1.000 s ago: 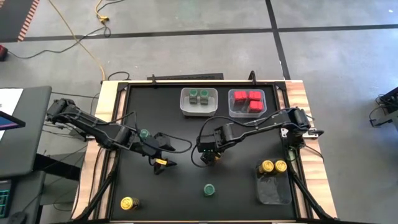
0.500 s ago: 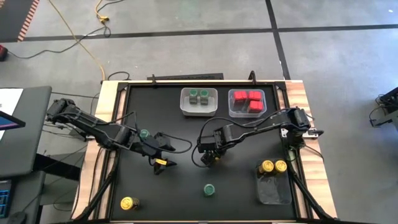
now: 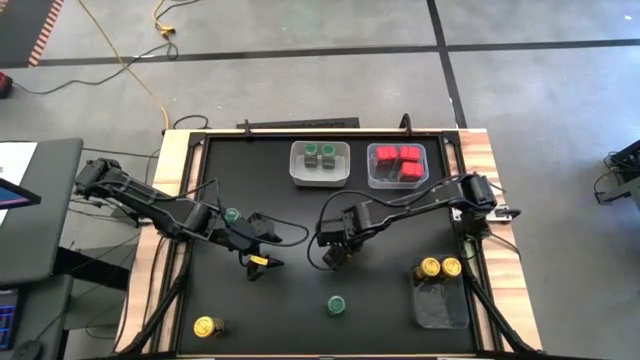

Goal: Sort spices by type
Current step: Put the top yellow seasoning bottle into the black bin

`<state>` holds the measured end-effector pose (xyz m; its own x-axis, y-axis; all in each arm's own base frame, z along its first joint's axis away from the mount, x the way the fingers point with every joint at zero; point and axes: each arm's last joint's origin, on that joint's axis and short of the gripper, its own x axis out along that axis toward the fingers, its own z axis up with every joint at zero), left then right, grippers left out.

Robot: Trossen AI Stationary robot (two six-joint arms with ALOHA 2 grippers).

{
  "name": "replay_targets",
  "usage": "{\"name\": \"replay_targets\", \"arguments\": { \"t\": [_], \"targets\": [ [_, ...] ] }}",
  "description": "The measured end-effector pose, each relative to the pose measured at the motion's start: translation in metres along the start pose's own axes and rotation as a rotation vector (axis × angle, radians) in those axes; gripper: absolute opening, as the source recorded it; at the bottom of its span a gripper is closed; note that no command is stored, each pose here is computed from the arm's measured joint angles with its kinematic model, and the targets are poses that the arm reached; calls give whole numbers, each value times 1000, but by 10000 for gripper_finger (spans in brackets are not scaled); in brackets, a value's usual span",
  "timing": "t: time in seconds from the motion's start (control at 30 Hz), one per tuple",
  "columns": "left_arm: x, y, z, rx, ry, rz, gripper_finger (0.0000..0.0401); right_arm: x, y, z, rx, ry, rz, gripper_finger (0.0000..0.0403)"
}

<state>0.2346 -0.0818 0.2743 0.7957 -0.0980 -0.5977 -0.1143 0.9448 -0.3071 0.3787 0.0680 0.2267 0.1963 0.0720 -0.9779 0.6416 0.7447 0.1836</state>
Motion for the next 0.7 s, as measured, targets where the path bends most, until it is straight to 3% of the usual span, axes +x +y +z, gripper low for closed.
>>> {"name": "replay_targets", "arguments": {
  "t": [0.23, 0.7],
  "targets": [
    [0, 0, -1, -2, 8, 5, 314, 19, 5, 2, -5, 36, 10, 316],
    [0, 1, -2, -2, 22, 14, 314, 14, 1, 4, 1, 39, 7, 271]
  ]
}}
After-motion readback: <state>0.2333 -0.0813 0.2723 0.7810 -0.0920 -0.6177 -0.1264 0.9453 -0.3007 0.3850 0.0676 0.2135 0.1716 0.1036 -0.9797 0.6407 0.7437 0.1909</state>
